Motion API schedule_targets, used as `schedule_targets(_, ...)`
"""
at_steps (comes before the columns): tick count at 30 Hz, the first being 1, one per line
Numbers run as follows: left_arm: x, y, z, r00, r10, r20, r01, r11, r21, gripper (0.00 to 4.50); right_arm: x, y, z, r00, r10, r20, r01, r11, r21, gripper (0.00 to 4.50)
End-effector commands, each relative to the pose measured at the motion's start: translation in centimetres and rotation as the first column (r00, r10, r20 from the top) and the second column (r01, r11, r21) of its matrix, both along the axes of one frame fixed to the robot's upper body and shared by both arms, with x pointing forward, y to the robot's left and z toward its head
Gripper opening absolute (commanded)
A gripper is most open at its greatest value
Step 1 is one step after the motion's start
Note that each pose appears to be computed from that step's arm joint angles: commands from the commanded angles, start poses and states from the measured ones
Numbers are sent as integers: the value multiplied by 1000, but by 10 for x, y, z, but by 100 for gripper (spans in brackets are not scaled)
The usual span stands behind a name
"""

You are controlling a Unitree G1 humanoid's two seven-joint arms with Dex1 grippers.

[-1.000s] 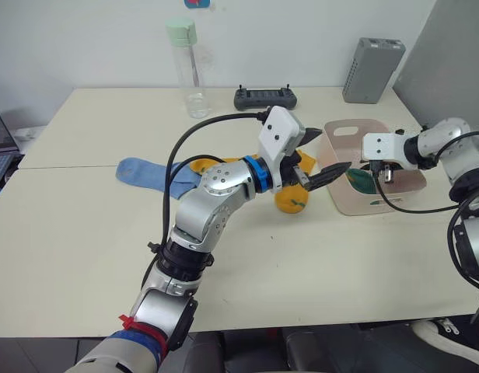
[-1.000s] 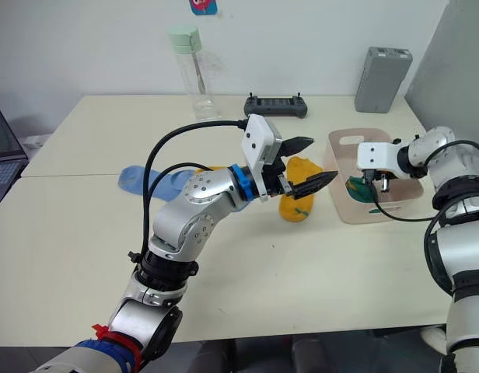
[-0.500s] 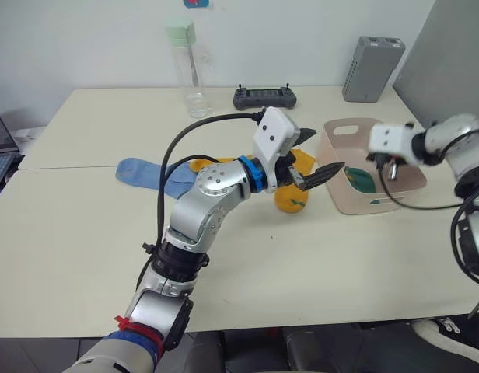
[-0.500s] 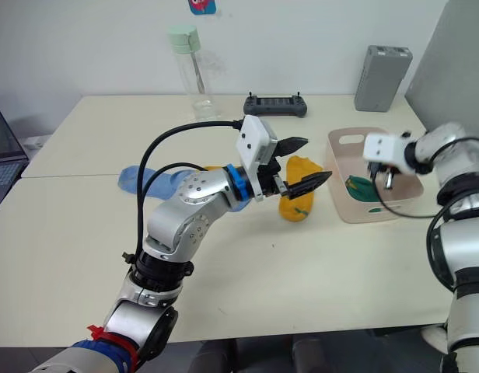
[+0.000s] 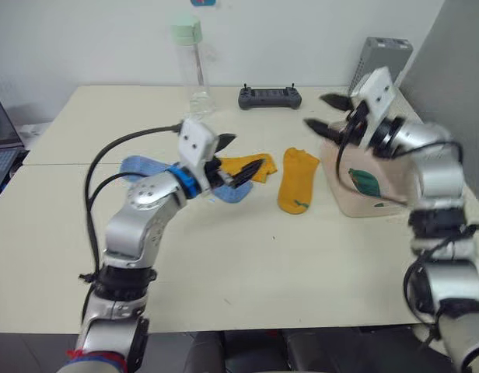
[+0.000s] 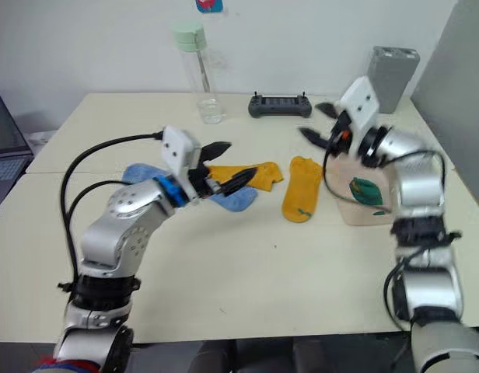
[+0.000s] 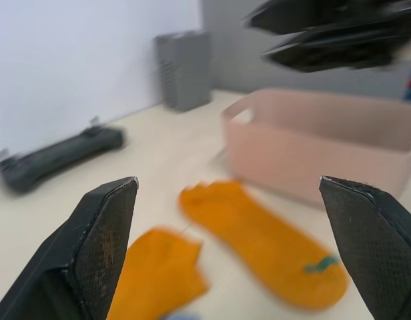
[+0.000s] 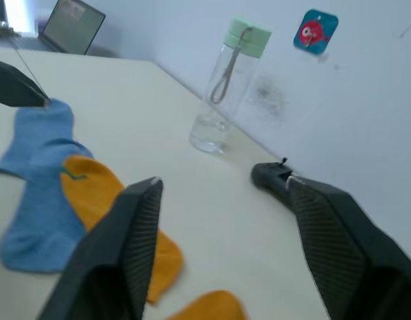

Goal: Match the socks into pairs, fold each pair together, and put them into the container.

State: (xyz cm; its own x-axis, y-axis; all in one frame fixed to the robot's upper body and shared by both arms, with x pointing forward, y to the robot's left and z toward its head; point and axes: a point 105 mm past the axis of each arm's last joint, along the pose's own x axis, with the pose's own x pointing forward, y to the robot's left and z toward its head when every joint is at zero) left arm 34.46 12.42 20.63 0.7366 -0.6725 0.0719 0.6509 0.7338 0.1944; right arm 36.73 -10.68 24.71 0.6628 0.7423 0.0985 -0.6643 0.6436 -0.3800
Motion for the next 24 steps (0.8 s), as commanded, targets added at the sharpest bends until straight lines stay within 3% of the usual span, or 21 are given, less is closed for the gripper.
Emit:
schedule_targets(1,-10,21,4,995,77,61,-77,997,2,450,-30,5,-6,998,-45,38,43,998,54,449)
schedule_targets(6,-34,60,-37,971,238,15,-238,971,13,450,-65,0,-73,987,-127,-97,132,990,47,449)
schedule_targets(11,-65,80,-82,936,348,-56,-346,938,32,450,-85,-18,-114,953,-236,-190,248,968,37,449)
schedule_targets(15,-83,98,-105,891,442,-106,-441,897,37,450,-96,-23,-132,929,-275,-246,290,957,24,449)
schedule_targets(18,-89,101,-112,877,465,-121,-464,885,40,450,-98,-23,-147,910,-284,-302,295,955,-10,449)
schedule_targets(24,-78,88,-96,912,398,-99,-399,917,17,450,-82,-12,-138,934,-241,-263,229,971,-75,449)
